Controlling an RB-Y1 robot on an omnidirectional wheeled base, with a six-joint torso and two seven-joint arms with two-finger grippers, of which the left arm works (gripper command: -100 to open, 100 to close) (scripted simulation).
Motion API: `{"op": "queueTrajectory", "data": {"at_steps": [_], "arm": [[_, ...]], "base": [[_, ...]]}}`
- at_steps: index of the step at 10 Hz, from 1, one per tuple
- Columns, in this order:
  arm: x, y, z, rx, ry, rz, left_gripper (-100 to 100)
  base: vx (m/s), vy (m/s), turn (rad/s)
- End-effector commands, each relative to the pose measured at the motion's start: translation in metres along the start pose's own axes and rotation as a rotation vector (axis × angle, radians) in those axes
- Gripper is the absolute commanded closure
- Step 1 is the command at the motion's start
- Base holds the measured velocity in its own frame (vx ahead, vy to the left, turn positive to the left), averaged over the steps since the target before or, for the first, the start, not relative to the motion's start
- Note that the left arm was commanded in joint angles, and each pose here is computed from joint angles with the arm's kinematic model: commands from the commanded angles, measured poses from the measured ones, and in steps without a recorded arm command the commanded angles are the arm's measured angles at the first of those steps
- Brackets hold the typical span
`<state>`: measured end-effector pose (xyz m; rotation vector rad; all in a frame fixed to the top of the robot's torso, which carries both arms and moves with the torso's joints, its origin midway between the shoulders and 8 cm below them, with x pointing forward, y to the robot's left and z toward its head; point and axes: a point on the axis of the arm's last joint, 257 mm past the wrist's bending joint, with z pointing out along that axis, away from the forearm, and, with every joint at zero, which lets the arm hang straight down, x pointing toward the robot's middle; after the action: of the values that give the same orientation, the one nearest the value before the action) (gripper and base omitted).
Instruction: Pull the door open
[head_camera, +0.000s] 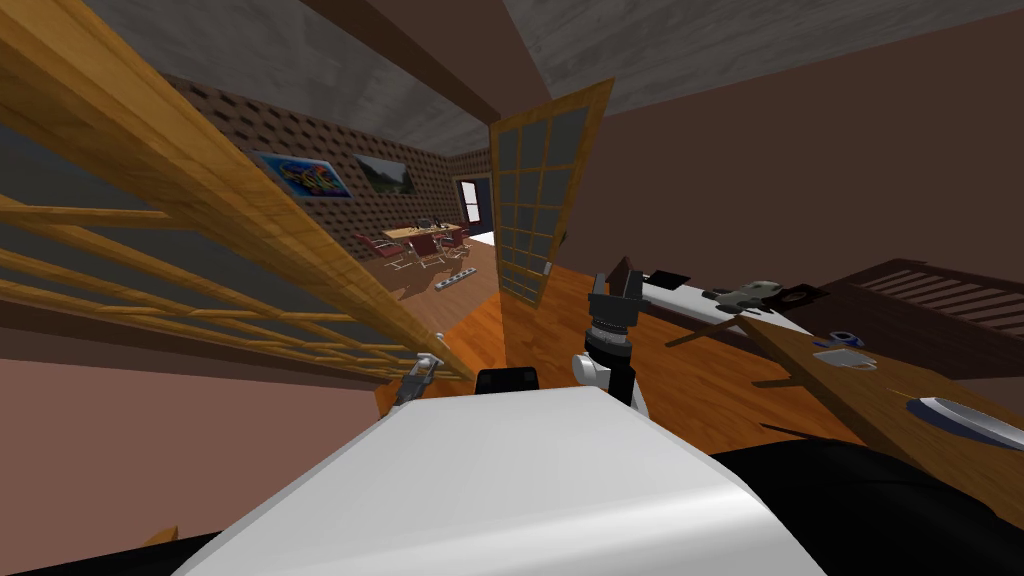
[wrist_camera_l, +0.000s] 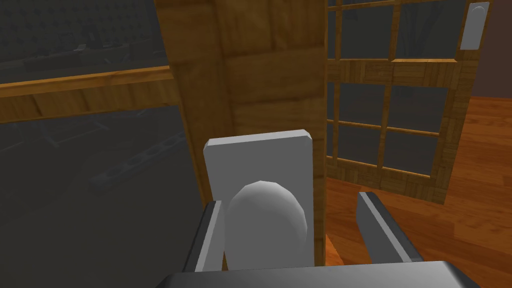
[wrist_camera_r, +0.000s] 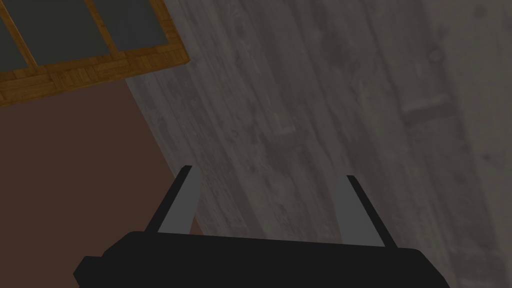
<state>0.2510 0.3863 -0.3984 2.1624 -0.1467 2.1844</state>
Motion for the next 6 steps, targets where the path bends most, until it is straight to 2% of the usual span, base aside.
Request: {"op": "queueTrajectory", "data": {"at_steps": [1,4,6], "arm": [[-0.002,0.013,-0.0087,-0.030,0.001,-0.015,100],[-0.002,0.018,-0.0243,-0.060,0.005,-0.016,100],[-0.002,0.020,-0.0308,-0.073,0.007,-0.017,100]], "base": [[0.013,-0.031,-0.044],[0.009,-0.018,-0.014],[-0.003,-0.003,-0.007]]}}
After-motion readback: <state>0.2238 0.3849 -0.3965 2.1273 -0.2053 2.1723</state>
